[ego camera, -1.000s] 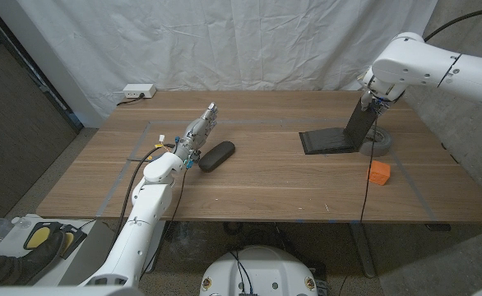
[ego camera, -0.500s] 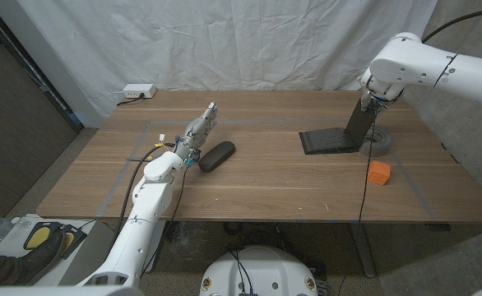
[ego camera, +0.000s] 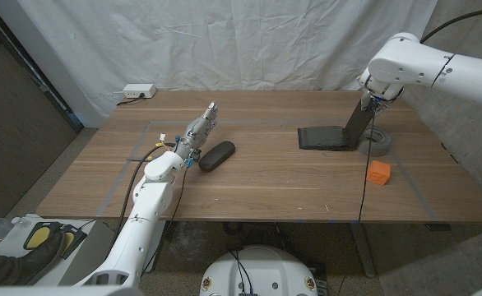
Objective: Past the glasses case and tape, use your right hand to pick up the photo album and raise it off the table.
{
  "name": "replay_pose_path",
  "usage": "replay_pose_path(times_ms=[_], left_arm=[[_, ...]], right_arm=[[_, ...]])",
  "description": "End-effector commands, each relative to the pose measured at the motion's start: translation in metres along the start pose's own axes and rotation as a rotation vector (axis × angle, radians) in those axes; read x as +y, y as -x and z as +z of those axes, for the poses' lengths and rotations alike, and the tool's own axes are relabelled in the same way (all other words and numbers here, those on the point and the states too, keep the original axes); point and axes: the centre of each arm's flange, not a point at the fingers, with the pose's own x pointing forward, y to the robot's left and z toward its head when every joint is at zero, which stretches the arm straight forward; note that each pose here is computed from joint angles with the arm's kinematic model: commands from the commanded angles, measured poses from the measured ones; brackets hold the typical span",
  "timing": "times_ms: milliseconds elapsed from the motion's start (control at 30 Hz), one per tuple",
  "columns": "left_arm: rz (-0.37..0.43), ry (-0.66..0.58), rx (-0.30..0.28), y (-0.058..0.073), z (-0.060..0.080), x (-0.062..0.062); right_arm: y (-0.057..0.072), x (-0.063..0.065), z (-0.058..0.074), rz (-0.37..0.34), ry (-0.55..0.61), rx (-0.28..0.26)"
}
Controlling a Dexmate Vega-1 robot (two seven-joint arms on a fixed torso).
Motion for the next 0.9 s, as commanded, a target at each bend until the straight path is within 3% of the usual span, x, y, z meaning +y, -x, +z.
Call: replay_pose_path(times_ms=[33,900], left_arm=[[-0.003,-0.007,0.004,-0.002,0.001,0.001],[-0.010,-0.008,0.004,0.001,0.003,0.003]], right_arm=[[-0.001,-0.001,0.002,-0.016,-0.015,-0.014],[0.016,-0.009,0.004,-0.054,-0.017,-0.035]])
